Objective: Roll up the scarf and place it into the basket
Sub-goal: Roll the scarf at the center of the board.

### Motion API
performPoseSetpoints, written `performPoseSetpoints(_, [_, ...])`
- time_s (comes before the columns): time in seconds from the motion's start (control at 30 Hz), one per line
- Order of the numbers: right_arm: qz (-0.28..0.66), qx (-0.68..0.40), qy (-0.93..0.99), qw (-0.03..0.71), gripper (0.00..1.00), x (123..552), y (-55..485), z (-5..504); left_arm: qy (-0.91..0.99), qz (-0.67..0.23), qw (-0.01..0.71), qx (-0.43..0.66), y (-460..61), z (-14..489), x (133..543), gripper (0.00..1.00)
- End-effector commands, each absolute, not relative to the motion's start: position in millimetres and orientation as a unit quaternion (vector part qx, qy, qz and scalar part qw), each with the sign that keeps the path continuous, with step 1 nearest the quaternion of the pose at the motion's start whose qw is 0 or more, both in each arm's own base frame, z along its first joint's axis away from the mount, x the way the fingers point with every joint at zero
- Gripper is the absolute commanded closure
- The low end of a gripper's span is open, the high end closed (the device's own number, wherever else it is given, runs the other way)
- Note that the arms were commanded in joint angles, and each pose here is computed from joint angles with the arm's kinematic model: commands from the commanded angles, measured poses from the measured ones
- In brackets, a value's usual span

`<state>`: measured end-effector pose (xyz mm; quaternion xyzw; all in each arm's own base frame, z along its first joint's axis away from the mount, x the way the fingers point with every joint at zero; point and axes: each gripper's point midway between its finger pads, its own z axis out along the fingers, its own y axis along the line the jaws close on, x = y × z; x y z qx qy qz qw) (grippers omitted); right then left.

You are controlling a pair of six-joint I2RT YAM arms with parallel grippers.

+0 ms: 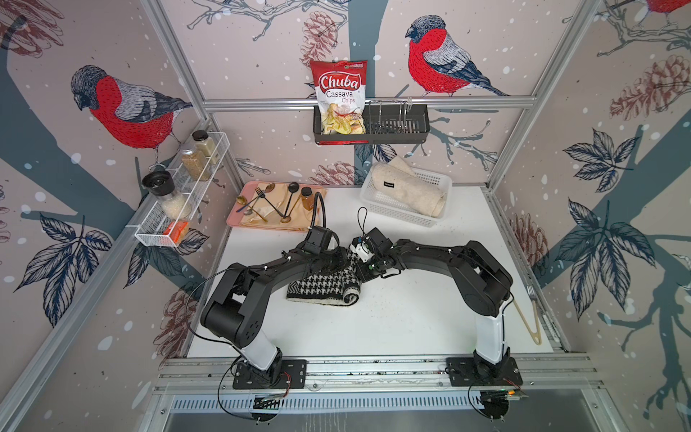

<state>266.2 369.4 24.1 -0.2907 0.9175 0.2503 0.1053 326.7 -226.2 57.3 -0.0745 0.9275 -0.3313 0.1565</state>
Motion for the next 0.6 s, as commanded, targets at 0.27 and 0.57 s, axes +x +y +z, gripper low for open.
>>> performPoseSetpoints(0.27, [0.186,-0.191,0.956,0.121,0.76,268,293,31,0.951,-0.252,0.150,-0.098,-198,20,321,1.00])
performPoseSetpoints(0.57, [0.260,-0.205,0.936,0.116,0.77,267,332,24,0.949,-0.249,0.143,-0.132,-173,7,311,1.00])
